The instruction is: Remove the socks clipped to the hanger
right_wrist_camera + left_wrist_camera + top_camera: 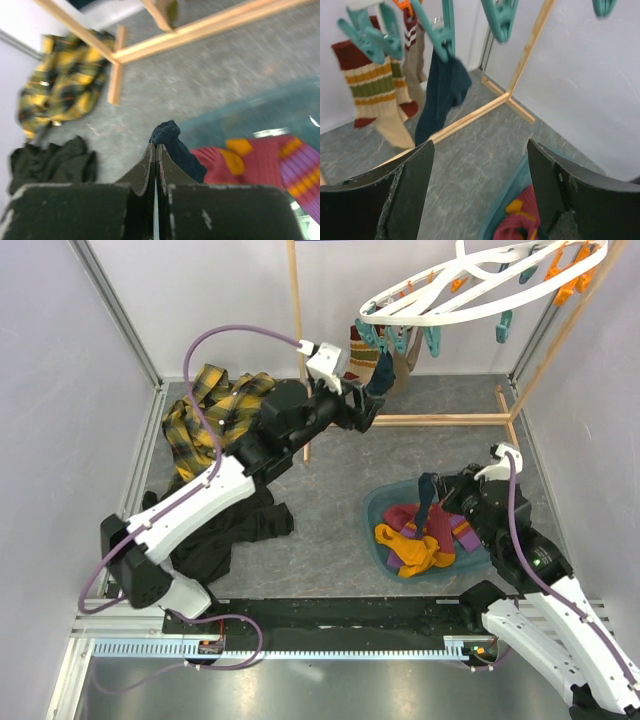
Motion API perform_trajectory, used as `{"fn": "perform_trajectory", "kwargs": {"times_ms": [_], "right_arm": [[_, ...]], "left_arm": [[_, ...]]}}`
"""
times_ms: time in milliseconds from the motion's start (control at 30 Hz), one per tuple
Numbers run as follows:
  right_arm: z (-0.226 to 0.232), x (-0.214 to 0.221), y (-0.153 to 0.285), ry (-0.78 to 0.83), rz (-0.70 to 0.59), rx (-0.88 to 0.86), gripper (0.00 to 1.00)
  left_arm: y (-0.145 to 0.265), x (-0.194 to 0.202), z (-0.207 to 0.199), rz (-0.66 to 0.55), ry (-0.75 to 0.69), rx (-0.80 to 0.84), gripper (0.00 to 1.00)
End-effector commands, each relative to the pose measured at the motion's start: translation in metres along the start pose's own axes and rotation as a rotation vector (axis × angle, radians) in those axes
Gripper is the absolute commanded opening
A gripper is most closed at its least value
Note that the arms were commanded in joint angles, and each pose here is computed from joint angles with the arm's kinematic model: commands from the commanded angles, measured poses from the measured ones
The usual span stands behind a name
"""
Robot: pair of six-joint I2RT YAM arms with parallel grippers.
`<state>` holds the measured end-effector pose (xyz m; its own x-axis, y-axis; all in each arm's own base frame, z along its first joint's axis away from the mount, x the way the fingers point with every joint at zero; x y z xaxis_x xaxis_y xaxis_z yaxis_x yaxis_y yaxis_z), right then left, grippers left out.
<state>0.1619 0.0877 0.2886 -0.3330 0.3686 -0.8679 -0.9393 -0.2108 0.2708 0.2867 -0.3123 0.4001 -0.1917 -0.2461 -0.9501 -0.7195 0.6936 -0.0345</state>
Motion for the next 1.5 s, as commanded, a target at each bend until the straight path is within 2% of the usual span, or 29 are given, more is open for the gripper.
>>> {"fn": "perform_trajectory", "kwargs": {"times_ms": [0,67,100,167,200,333,500,600,667,833,867,933,967,1033,1067,1267,1467], "right_arm": [[-0.031,0.037,-0.003,-0.006,0.085,0.178,0.0],[-0.04,0.047,-0.006,-0.039,0.075,0.229,0.0],[-0.047,0.059,-0.009,-0.039,0.088,0.259,0.03],[-0.055,0.067,-0.013,-0.036,0.089,0.307,0.16],[-0.059,0.068,-0.015,-0.024,0.078,0.345,0.29],[-0.058,0.056,-0.017,0.025,0.054,0.375,0.45],[-0.042,0.034,-0.022,0.093,0.06,0.318,0.62],[-0.023,0.018,-0.032,0.116,0.025,0.205,0.66],[-0.01,0.009,-0.039,0.202,-0.004,0.092,0.67],[0.022,-0.029,-0.079,0.301,-0.186,-0.012,0.72],[0.034,-0.047,-0.084,0.306,-0.266,-0.058,0.73],[0.045,-0.052,-0.101,0.309,-0.288,-0.083,0.74],[0.054,-0.068,-0.103,0.274,-0.358,-0.09,0.77],[0.062,-0.071,-0.118,0.247,-0.366,-0.073,0.79],[0.071,-0.085,-0.12,0.241,-0.411,-0.087,0.81],[0.1,-0.085,-0.153,0.294,-0.44,-0.074,0.87],[0.107,-0.083,-0.17,0.332,-0.488,-0.042,0.85]], "left_arm": [[0.031,-0.011,0.006,-0.07,-0.099,-0.01,0.83],[0.044,0.0,0.011,-0.045,-0.126,-0.019,0.83],[0.048,0.004,0.013,-0.032,-0.135,-0.024,0.84],[0.058,0.012,0.017,-0.008,-0.15,-0.038,0.84],[0.062,0.022,0.022,0.021,-0.156,-0.057,0.84],[0.082,0.034,0.029,0.05,-0.179,-0.078,0.85],[0.107,0.042,0.038,0.034,-0.212,-0.114,0.85],[0.118,0.042,0.037,-0.017,-0.233,-0.1,0.85],[0.121,0.038,0.035,-0.051,-0.23,-0.083,0.85],[0.127,0.037,0.034,-0.074,-0.24,-0.089,0.85],[0.127,0.038,0.033,-0.076,-0.247,-0.088,0.85],[0.128,0.039,0.032,-0.073,-0.261,-0.093,0.85],[0.128,0.041,0.03,-0.069,-0.266,-0.088,0.85],[0.128,0.042,0.027,-0.067,-0.274,-0.079,0.85],[0.128,0.044,0.025,-0.063,-0.276,-0.069,0.85],[0.127,0.045,0.025,-0.06,-0.27,-0.074,0.85],[0.127,0.045,0.023,-0.059,-0.262,-0.062,0.85]]}}
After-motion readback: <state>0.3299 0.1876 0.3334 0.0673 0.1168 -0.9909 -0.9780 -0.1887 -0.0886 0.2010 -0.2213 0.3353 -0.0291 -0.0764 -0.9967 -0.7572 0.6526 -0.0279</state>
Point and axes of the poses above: each gripper's point midway between its finger pads, its own y axis back along the fingers, its own z axis along the line the jaws close on, x = y × z, the point moved 8 cm from there along y, back along the fingers, and after that the axes turned 6 degrees about y, right-handed, at the moved point
